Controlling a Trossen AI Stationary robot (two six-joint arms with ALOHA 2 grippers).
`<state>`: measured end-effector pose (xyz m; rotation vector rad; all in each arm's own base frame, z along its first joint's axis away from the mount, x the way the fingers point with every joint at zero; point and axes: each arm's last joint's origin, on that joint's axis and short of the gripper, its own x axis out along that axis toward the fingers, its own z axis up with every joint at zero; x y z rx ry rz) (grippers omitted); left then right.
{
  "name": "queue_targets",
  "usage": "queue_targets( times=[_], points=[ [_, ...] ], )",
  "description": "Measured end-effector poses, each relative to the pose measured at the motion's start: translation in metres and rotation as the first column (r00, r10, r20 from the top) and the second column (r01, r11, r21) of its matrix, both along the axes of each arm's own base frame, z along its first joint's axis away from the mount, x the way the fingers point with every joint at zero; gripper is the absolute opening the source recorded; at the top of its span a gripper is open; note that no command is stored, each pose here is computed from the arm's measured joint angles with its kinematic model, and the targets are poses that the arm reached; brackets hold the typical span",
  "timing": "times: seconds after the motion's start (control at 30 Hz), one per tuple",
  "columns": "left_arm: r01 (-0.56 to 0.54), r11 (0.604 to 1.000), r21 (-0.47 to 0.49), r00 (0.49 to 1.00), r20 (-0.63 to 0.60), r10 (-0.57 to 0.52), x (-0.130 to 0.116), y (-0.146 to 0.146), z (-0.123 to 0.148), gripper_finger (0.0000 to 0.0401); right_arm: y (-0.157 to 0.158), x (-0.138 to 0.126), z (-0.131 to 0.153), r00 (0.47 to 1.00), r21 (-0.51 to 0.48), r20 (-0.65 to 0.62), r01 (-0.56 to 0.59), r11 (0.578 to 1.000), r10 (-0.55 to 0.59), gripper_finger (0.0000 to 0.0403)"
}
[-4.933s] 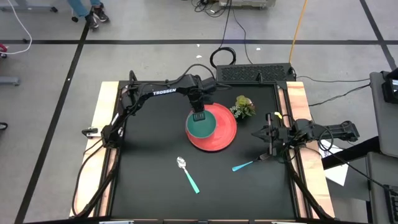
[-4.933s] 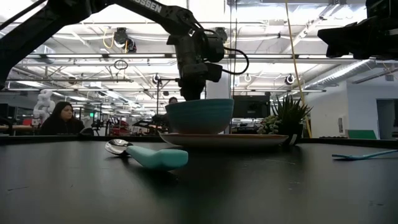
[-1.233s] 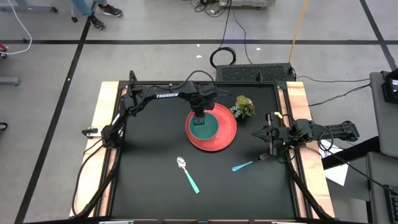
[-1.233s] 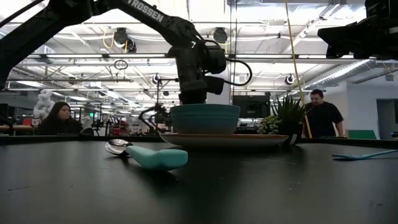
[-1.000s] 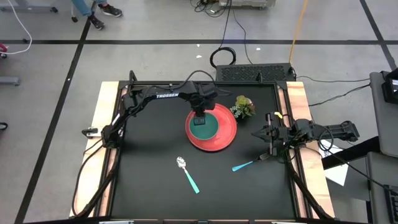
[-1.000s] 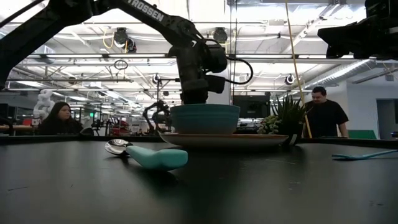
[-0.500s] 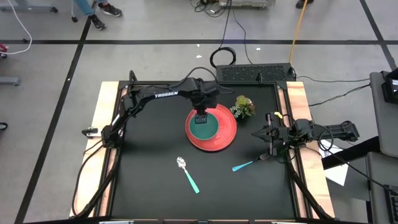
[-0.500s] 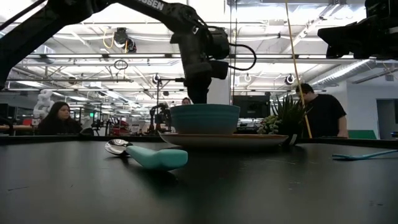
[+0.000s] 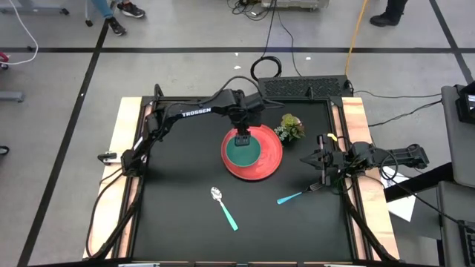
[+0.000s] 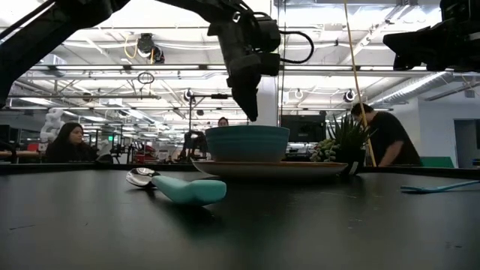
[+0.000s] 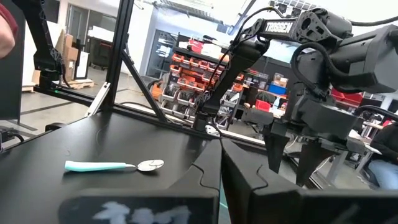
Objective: Set table place
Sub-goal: Stack the green bowl on the orange plate
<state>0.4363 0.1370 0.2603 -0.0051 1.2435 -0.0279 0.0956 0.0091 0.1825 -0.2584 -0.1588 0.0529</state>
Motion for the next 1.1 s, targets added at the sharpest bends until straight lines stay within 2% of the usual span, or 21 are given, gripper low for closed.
queue_targets(
  times=[0.17,0.27,0.4,0.8,0.87,0.93,1.1],
  points=[
    [-0.011,1.0,0.019,1.0,-0.023,0.011,-0.004,0.001,0.003,0.0207,0.0,0.0,0.0,1.0,0.0,0.0,0.0,1.0,0.0,0.0],
    [-0.017,1.0,0.015,1.0,-0.024,0.018,-0.014,0.001,0.017,0.0207,0.0,0.0,0.0,1.0,0.0,0.0,-0.001,1.0,0.001,0.0],
    [-0.055,0.998,-0.014,0.998,0.032,0.055,-0.029,0.004,0.044,0.0207,0.0,0.0,0.0,1.0,0.0,0.001,0.0,1.0,0.0,0.0],
    [-0.067,0.997,0.038,0.978,0.202,0.058,-0.093,-0.011,0.133,0.0201,0.0,0.0,0.001,1.0,0.016,0.004,-0.003,1.0,0.003,0.0],
    [-0.069,0.997,0.044,0.972,0.228,0.057,-0.104,-0.015,0.145,0.0182,0.0,0.0,0.001,1.0,0.022,0.006,-0.004,1.0,0.004,0.0],
    [-0.076,0.996,0.045,0.968,0.244,0.063,-0.115,-0.02,0.155,0.0147,0.0,0.0,0.001,1.0,0.022,0.006,-0.004,1.0,0.004,0.0],
    [-0.115,0.993,0.036,0.948,0.302,0.099,-0.136,-0.028,0.174,0.0022,0.0,0.0,0.001,1.0,0.022,0.008,-0.006,1.0,0.005,0.0]
  ],
)
